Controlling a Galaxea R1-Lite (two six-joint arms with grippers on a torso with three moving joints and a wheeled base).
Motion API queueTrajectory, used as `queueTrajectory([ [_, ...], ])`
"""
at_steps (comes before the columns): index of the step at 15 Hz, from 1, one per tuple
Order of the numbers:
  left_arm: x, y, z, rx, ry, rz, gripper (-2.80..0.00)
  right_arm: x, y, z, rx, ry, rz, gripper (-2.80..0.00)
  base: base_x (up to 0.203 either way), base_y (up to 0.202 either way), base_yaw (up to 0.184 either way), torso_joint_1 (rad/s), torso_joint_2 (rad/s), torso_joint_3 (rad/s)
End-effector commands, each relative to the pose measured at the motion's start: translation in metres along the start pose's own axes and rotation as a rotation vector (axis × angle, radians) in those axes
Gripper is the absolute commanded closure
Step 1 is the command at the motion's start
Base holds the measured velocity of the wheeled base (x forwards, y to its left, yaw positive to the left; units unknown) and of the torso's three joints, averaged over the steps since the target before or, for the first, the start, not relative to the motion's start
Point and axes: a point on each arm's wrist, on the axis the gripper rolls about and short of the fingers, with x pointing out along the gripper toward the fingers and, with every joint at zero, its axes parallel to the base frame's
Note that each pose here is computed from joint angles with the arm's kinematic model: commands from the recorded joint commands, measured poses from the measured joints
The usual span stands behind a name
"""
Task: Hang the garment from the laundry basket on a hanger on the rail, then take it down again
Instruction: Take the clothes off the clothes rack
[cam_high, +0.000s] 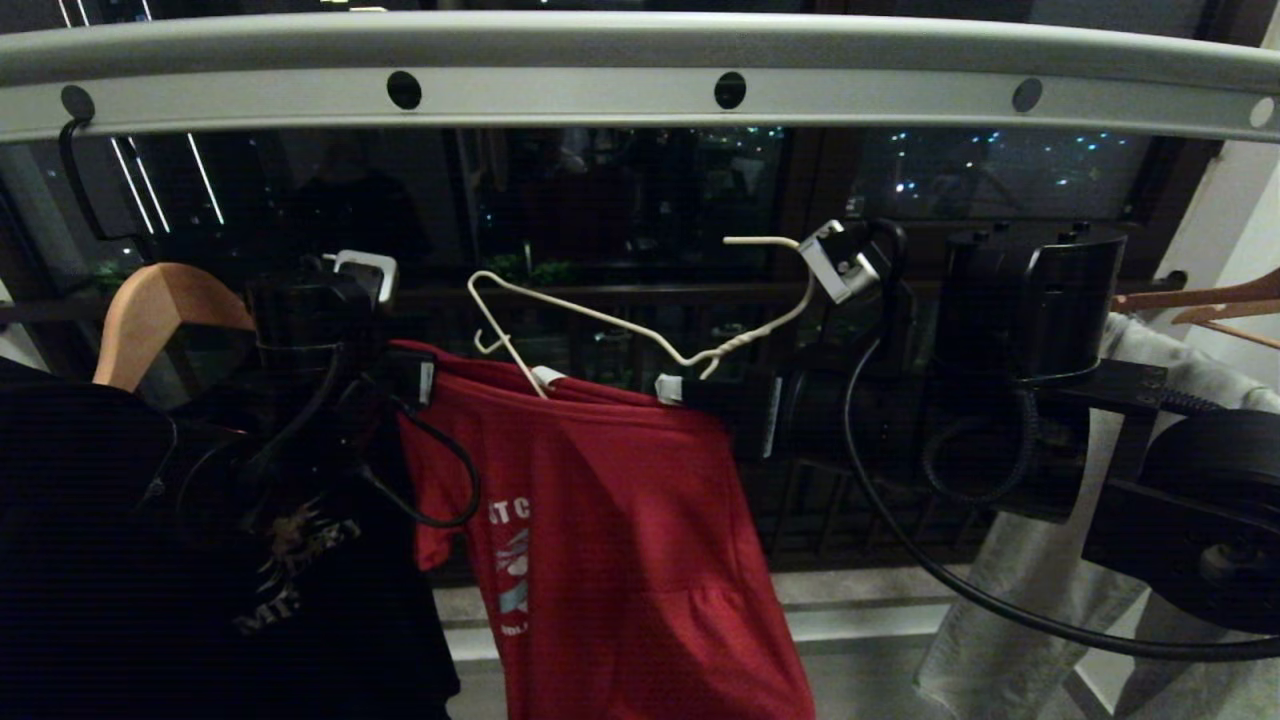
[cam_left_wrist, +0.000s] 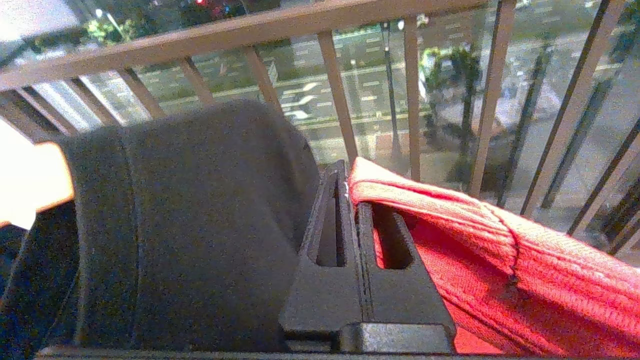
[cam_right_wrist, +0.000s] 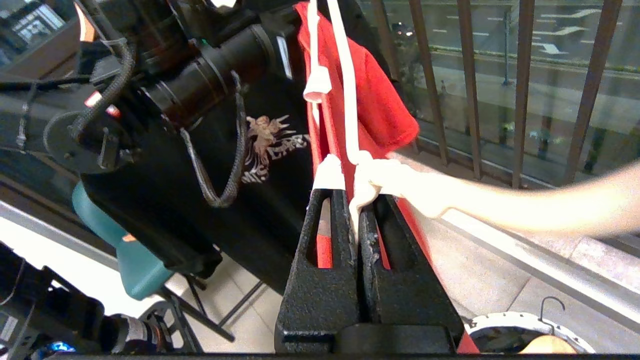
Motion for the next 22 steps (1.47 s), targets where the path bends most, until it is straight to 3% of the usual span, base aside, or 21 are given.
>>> queueTrajectory([
  [1,0.0,-0.002,-0.004,0.008,0.009,-0.003,0.0,0.0,0.0,0.001,0.001,-0.003,0.004,0.0,0.0,0.0,0.0,0.0,0.0,0.0],
  [3,-0.003,-0.001,-0.005,0.014,0.014,-0.01,0.0,0.0,0.0,0.001,0.0,-0.004,0.004,0.0,0.0,0.0,0.0,0.0,0.0,0.0],
  [5,-0.016,-0.008,-0.01,0.031,0.02,-0.089,0.0,0.0,0.0,0.001,0.001,-0.003,0.004,0.0,0.0,0.0,0.0,0.0,0.0,0.0],
  [11,-0.068,-0.058,-0.036,0.116,0.072,-0.347,0.0,0.006,-0.004,-0.005,0.006,0.014,-0.009,0.0,0.0,0.0,0.0,0.0,0.0,0.0],
  [17,-0.11,-0.088,-0.063,0.204,0.123,-0.525,0.0,0.011,-0.006,-0.006,0.001,-0.007,-0.014,0.0,0.0,0.0,0.0,0.0,0.0,0.0],
  [22,-0.116,-0.09,-0.062,0.192,0.085,-0.542,0.0,0.01,-0.009,-0.003,0.002,-0.018,-0.023,0.0,0.0,0.0,0.0,0.0,0.0,0.0],
])
